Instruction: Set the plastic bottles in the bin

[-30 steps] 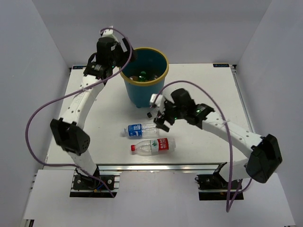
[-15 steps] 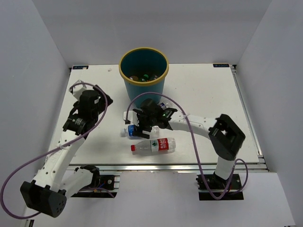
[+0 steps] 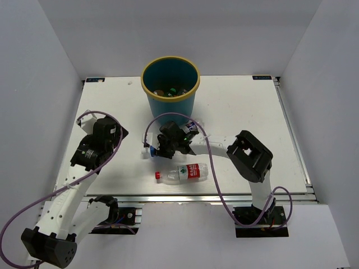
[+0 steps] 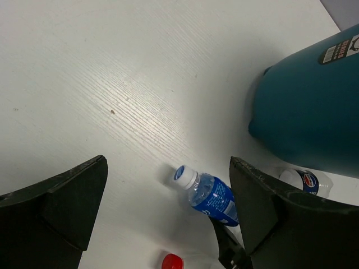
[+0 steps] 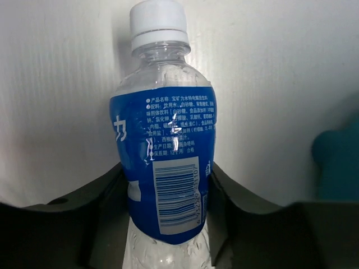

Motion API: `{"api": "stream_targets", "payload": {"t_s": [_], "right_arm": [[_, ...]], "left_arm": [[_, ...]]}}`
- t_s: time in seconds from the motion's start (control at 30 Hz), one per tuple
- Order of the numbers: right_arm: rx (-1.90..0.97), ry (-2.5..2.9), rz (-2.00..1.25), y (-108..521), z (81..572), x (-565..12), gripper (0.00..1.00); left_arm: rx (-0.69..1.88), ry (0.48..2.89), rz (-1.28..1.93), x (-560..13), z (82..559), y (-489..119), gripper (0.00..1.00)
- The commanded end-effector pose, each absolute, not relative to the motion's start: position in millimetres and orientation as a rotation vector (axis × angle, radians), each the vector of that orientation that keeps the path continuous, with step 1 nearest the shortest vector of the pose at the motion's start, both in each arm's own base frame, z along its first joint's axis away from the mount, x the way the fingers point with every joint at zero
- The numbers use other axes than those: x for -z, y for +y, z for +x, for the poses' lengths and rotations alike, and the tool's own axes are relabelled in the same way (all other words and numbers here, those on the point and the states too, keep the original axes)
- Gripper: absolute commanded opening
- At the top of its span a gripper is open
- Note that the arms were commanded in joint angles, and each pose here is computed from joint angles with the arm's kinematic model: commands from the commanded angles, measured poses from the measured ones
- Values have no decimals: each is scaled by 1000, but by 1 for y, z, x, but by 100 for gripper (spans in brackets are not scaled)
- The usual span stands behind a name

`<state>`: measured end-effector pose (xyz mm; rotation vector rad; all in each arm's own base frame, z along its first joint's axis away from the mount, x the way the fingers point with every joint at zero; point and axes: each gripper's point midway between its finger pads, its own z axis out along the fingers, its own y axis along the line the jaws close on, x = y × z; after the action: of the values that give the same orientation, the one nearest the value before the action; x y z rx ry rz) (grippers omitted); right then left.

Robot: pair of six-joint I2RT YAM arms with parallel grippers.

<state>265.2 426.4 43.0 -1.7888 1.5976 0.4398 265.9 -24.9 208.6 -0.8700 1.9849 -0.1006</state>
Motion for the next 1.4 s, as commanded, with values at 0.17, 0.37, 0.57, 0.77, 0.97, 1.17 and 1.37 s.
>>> {"api": "stream_targets", "payload": {"t_s": [0.17,0.37,0.57,0.77,0.97,1.17,1.37], "right_arm": [[-598,1182,-1549,474,265,-241,45],[-705,978,-1259,454,271,-401,43],[-861,985,-886,413,333,-506,44],[-935,1135,-760,406,423,-482,58],[-857,1194,-736,410,458,-450,72],[-825,1181,-805,403,444,-467,89],[-854,1236,-1080,381,371,-440,89]], "left_arm": [[65,1938,-889,-219,263,-15,98],[67,1876,-908,-233,256,-7,98],[67,1883,-884,-230,261,-9,98],[41,1976,-858,-210,270,-18,98],[69,2013,-850,-199,276,-27,98],[100,2024,-832,-196,282,-34,98],[131,2027,-804,-194,290,-41,98]]}}
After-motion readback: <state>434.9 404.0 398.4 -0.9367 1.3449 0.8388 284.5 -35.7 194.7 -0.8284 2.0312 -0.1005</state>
